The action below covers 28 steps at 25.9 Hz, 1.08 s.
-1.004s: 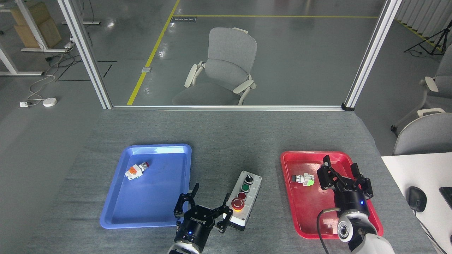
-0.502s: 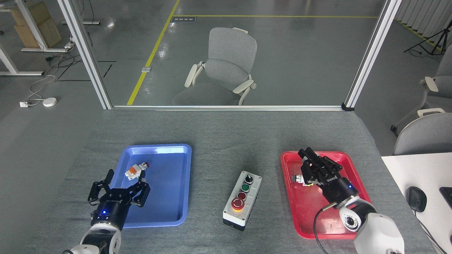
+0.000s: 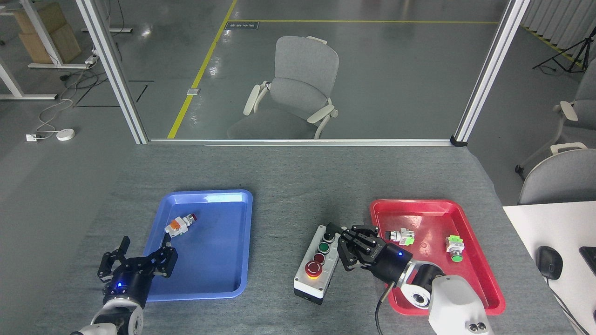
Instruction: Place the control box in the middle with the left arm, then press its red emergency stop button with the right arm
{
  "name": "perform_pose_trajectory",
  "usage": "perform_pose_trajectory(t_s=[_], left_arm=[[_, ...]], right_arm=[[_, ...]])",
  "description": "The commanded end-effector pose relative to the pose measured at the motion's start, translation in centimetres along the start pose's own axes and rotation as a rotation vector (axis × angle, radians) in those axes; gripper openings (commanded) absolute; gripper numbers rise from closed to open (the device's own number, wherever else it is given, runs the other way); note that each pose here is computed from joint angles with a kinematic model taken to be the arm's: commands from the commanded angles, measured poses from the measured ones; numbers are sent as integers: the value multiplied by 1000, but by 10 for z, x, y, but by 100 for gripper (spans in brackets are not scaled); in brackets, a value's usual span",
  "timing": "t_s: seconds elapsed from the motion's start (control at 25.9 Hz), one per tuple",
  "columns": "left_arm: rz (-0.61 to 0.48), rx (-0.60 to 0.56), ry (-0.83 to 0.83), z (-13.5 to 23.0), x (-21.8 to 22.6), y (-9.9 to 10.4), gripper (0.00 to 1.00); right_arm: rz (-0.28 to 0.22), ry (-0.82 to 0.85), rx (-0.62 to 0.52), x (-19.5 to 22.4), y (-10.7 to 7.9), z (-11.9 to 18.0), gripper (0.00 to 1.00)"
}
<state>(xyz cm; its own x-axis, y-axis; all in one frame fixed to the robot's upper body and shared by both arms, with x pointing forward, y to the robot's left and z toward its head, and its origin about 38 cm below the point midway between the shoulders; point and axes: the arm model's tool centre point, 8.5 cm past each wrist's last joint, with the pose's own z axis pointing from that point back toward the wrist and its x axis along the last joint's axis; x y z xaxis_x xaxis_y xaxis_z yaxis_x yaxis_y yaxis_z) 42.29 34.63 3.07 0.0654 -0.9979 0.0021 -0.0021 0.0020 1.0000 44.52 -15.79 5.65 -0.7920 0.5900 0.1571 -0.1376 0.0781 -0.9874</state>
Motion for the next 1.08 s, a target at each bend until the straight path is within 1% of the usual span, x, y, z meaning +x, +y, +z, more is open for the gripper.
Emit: perform_pose_trajectory(t_s=[0.0,0.12,0.35,0.42,0.5,0.66,0.81,0.89,0.93,1.04], left_arm=[[31,57,-88,-1,11,7,99],[49,88,-118,-3,22,15,99],[88,110,-146,-3,51,18,98],[92,118,-152,-4,54,21,98],[91,134,-167,-4,59,30,98],[84,96,-194,-3,66,41,98],[87,129,-210,3,71,51,98],[87,138,-215,6,71,53,99],[90,139,-216,6,72,54,99],[92,127,-214,11,71,49,99]], right_arm=[[-7,-26,28,10,11,-5,0],[-23,-30,38,14,18,-7,0],[-48,-48,110,21,42,-6,0],[-52,-46,117,21,44,-6,0],[-55,-46,121,21,45,-6,0],[-49,-51,137,23,49,-8,0],[-62,-48,152,24,56,-7,0],[-58,-49,169,25,60,-6,0],[-49,-54,180,26,62,-6,0],[-35,-62,199,28,65,-5,0]])
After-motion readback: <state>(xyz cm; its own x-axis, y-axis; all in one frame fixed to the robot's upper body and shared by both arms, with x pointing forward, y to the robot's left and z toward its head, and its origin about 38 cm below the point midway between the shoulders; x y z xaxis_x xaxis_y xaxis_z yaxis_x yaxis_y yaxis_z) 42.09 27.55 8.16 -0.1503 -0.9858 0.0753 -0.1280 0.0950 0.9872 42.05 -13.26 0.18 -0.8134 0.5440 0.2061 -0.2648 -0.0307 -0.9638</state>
